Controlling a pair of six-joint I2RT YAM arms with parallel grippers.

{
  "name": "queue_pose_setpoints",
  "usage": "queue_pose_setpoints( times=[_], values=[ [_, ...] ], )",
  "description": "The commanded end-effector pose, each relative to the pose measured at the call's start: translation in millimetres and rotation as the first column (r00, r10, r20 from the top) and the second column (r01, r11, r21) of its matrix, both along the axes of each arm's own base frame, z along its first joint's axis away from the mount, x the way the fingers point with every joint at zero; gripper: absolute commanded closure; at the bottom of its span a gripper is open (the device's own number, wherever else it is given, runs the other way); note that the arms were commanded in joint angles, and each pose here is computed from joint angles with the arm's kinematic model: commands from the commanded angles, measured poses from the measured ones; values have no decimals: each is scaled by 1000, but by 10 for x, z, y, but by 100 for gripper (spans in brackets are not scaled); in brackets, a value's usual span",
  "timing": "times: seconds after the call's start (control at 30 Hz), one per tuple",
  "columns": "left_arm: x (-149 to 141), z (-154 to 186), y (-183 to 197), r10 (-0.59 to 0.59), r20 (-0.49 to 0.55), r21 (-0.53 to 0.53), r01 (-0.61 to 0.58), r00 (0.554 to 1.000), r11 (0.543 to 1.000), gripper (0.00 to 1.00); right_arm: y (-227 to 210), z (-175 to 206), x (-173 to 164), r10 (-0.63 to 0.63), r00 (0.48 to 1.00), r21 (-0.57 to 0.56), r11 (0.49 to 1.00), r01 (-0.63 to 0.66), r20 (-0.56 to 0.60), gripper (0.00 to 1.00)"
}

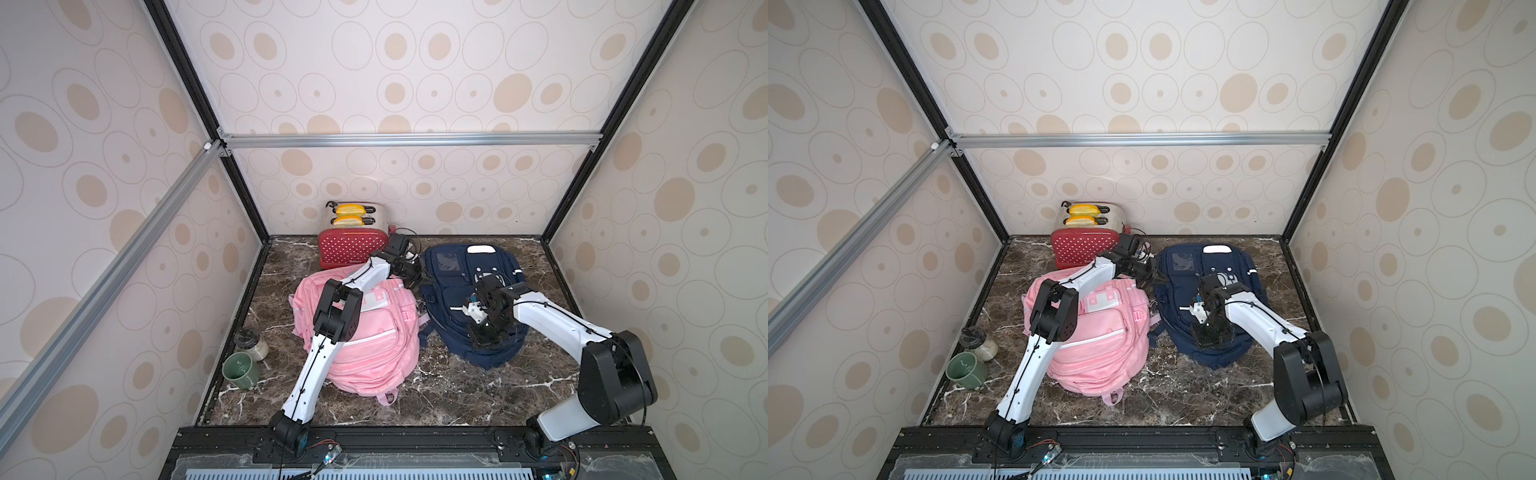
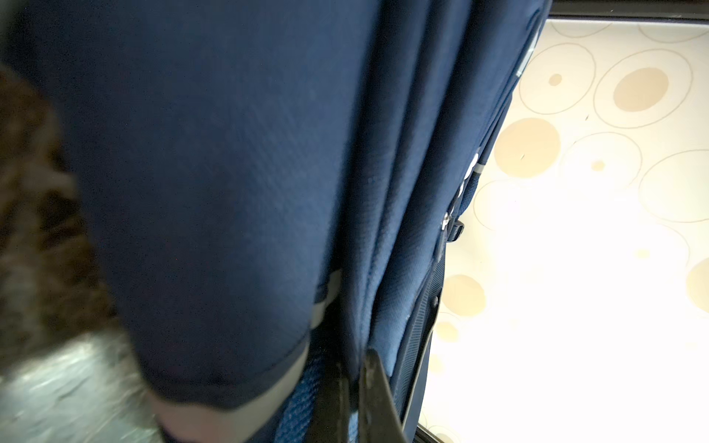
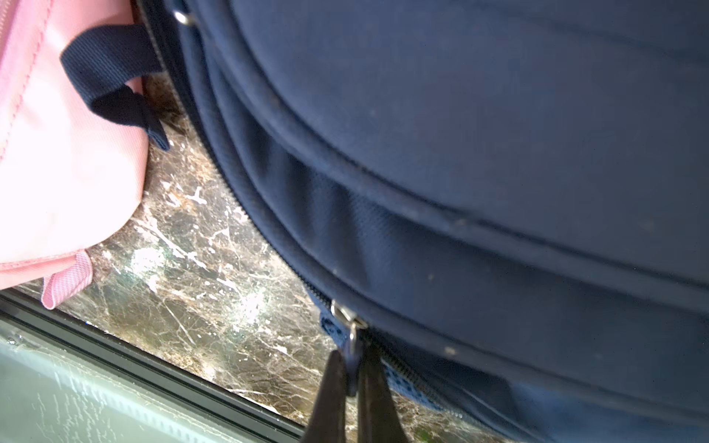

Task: Zip up the backpack
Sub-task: Zip the zipper on the backpack.

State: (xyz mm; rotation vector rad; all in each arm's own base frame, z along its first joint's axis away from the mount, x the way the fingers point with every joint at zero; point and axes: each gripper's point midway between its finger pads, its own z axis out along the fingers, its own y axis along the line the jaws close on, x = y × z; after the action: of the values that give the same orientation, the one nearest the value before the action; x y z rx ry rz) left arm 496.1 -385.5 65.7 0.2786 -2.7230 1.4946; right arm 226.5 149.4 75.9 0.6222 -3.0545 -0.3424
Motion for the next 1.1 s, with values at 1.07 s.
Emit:
queue_pose_setpoints(
  times=[1.07],
  values=[
    [-1346, 629, 384, 10, -73, 45, -6, 997, 999, 45, 463, 114, 57, 119, 988, 62, 990, -126, 100, 100]
  ],
)
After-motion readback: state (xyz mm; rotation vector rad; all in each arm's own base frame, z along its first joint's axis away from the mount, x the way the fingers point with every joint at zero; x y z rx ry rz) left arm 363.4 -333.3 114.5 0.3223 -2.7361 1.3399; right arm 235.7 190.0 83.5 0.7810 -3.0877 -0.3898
